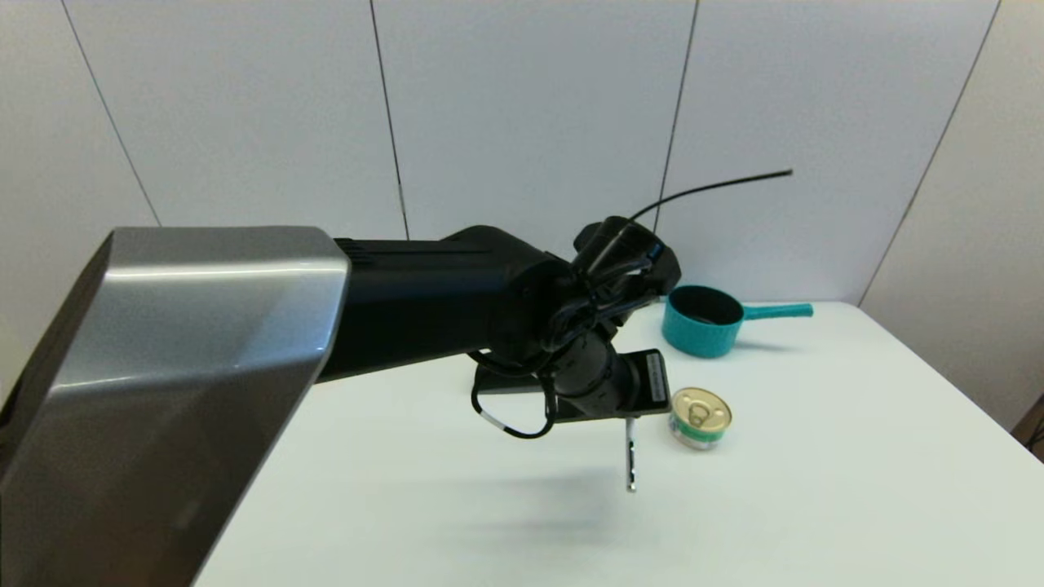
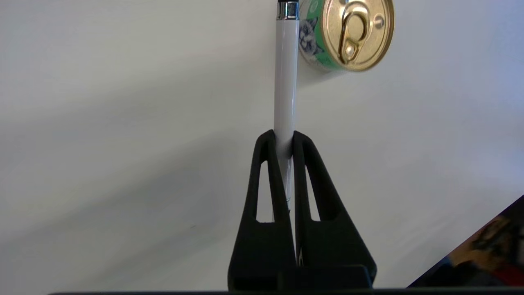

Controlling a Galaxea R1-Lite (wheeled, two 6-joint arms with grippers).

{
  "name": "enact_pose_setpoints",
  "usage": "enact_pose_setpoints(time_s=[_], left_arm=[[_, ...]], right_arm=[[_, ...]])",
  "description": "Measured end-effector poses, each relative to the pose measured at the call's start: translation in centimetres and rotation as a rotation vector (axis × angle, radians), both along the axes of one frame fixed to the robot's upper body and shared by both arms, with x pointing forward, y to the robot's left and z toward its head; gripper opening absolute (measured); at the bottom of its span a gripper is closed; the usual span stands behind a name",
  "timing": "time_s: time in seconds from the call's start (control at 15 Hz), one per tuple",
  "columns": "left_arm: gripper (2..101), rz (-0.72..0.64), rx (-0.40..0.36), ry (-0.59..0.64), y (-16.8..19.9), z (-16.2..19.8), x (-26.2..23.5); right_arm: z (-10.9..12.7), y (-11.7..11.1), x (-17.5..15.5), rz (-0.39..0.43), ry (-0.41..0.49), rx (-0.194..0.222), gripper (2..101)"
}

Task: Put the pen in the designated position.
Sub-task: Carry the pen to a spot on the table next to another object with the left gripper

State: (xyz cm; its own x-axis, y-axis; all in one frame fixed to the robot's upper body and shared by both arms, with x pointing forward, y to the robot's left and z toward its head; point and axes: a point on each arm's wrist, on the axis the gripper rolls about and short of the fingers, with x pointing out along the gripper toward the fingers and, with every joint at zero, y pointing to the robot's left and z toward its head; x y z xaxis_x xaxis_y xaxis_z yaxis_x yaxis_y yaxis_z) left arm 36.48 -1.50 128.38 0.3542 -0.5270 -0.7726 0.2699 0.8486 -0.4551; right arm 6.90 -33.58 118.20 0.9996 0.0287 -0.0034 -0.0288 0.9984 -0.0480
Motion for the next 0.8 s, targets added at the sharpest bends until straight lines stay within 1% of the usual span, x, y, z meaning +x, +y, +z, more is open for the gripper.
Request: enact_pose_setpoints(time_s=[0.13, 0.33, 0.67, 0.8], left_arm=[[5.3, 0.047, -0.043, 0.022, -0.8, -0.8, 0.4], [5.3, 0.065, -0.071, 0.024, -1.5, -1.7, 0.8], [5.3, 0.073, -0.067, 0.034, -2.0, -3.0, 1.3], [5.3, 0.071, -0.076, 0.029, -2.2, -3.4, 1.5]], right_arm=[[0.0, 0.0, 0.0, 0.000, 0.000, 0.000, 98.0], [0.0, 0.0, 0.0, 0.000, 0.000, 0.000, 98.0], [0.0, 0.0, 0.0, 0.000, 0.000, 0.000, 98.0], [0.0, 0.0, 0.0, 0.000, 0.000, 0.000, 98.0]])
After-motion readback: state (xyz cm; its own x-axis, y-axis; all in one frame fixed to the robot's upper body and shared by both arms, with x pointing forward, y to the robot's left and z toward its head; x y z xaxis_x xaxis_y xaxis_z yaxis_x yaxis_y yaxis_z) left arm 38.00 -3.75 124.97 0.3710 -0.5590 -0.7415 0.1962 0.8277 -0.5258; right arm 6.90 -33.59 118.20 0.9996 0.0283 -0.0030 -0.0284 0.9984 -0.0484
